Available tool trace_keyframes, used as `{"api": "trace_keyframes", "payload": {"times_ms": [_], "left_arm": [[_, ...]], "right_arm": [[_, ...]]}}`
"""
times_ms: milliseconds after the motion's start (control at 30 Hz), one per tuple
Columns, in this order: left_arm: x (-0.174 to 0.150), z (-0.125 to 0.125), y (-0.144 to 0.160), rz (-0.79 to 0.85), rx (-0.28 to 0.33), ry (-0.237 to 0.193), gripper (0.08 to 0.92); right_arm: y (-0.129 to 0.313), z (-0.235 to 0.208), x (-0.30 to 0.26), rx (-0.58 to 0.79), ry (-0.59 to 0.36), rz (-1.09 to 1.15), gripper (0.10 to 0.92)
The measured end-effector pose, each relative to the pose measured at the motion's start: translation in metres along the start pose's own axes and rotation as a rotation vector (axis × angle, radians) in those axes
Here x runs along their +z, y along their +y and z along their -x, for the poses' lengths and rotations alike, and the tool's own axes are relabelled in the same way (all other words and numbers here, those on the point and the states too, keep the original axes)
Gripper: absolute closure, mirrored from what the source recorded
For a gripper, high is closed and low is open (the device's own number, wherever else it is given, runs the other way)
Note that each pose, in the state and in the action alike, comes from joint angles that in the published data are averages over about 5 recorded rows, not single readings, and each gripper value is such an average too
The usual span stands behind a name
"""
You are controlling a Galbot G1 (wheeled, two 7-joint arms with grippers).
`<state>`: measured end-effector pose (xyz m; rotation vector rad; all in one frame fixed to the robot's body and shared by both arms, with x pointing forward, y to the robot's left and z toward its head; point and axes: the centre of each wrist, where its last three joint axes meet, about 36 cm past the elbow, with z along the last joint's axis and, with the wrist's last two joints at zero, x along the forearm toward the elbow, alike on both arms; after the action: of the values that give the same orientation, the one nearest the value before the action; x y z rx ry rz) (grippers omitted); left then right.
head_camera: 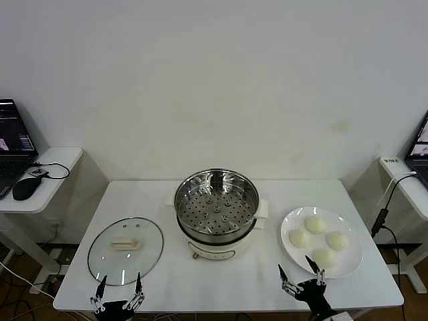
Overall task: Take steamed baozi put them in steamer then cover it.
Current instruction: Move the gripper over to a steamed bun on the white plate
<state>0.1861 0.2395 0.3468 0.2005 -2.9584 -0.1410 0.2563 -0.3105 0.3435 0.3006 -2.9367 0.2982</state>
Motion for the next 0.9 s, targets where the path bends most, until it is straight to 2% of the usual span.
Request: {"api": "trace_keyframes", "payload": {"times_ms": [133, 500, 900], "left_arm": [[-0.002, 0.003, 0.002, 0.011, 0.007, -0.004, 0.177], [-0.005, 0.011, 0.004, 0.058, 0.007, -0.002, 0.177], [-0.003, 0.015, 0.006, 0.100, 0.016, -0.001, 0.177]], "right_arm": [[-0.020, 0.007, -0.006, 0.007, 0.003, -0.080, 0.199], [-0.118, 0.051, -0.049, -0.024, 0.072, -0.482, 0.199], [-0.201, 0.117, -0.131, -0.237, 0.235, -0.892, 0.200]]}}
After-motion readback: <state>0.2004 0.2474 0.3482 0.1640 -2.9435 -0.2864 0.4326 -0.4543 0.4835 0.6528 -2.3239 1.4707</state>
